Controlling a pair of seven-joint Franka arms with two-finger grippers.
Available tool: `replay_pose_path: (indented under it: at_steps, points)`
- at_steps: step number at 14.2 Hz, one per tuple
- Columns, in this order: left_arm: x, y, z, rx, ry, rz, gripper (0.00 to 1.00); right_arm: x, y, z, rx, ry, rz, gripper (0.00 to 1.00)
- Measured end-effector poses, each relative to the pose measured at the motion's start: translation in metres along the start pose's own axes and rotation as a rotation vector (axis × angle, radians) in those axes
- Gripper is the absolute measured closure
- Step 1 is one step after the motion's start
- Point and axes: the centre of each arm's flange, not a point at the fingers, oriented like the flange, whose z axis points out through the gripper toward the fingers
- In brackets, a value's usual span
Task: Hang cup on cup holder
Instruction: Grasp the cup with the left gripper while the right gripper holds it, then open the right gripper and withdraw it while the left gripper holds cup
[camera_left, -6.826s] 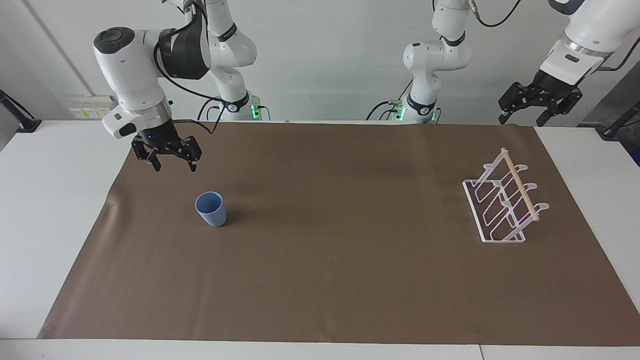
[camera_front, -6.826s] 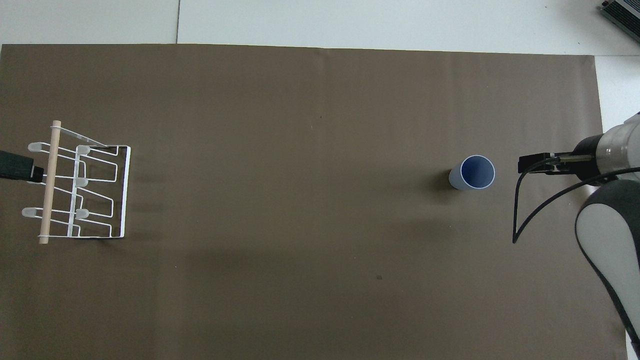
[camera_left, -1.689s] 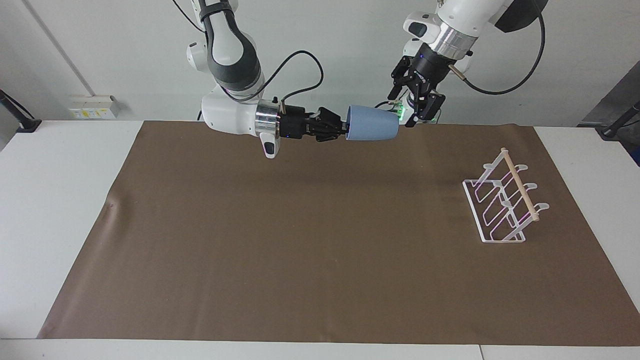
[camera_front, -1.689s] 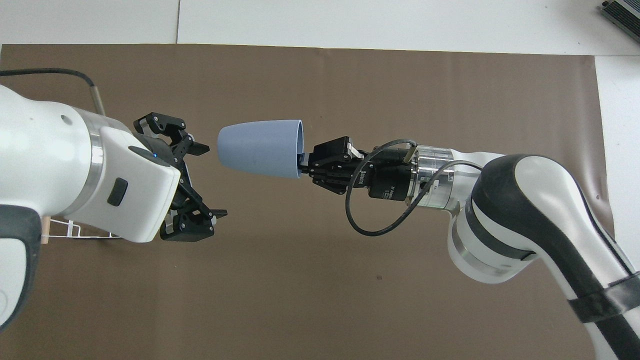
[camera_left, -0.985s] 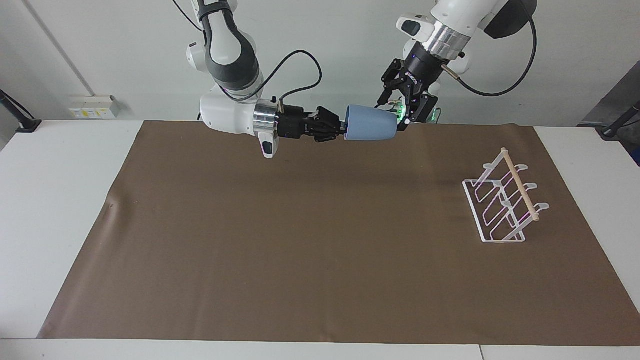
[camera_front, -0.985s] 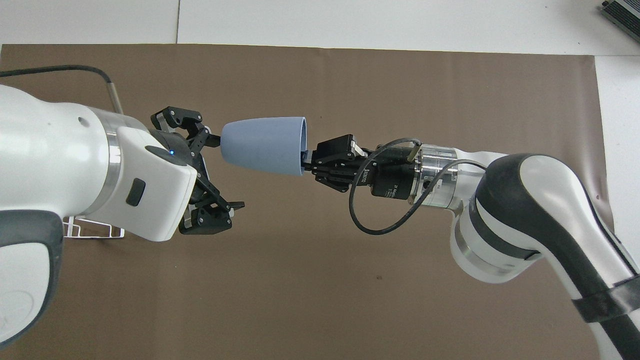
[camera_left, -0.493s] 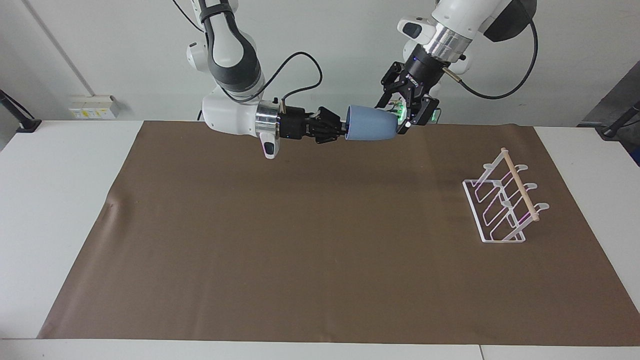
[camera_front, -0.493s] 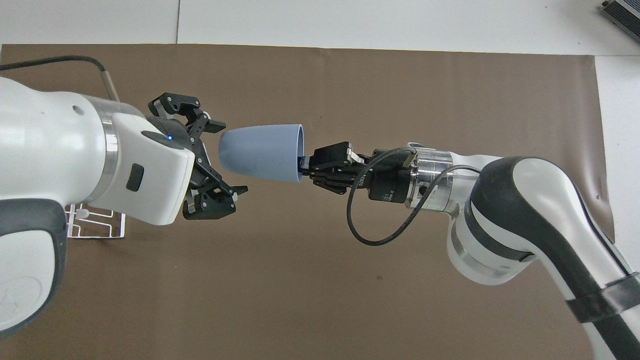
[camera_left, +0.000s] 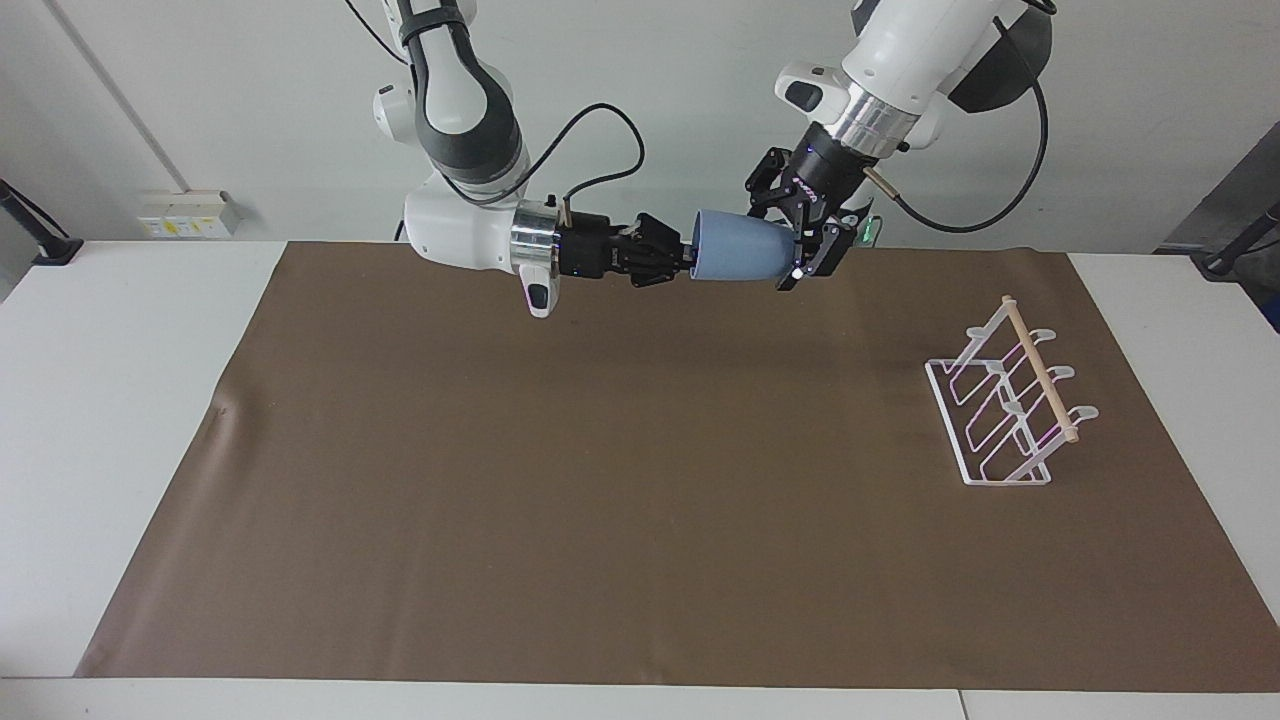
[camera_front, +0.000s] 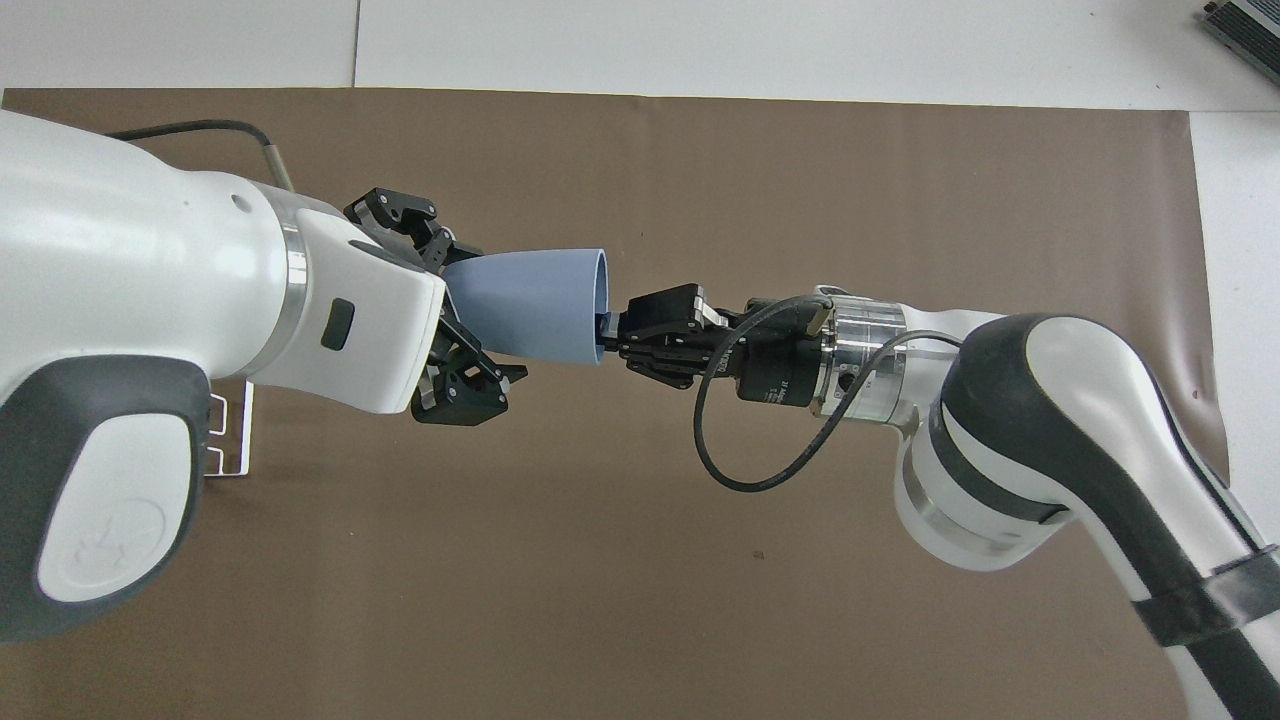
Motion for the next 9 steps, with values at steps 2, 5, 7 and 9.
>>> replay_pose_path:
  at_steps: [2, 5, 7, 9]
  points:
    - [0.003, 0.001, -0.002, -0.006, 0.014, -0.026, 0.00, 0.000, 0.000, 0.000, 0.000, 0.000, 0.000, 0.95]
    - [0.009, 0.004, -0.003, -0.004, 0.023, -0.024, 0.00, -0.001, 0.000, 0.000, 0.001, -0.001, -0.001, 0.95]
    - [0.014, 0.008, -0.001, -0.001, 0.027, -0.013, 0.00, -0.002, 0.000, -0.001, 0.001, -0.002, -0.001, 0.95]
    - [0.016, 0.009, 0.001, 0.000, 0.030, -0.009, 0.00, -0.003, 0.000, -0.003, 0.001, 0.001, 0.000, 0.95]
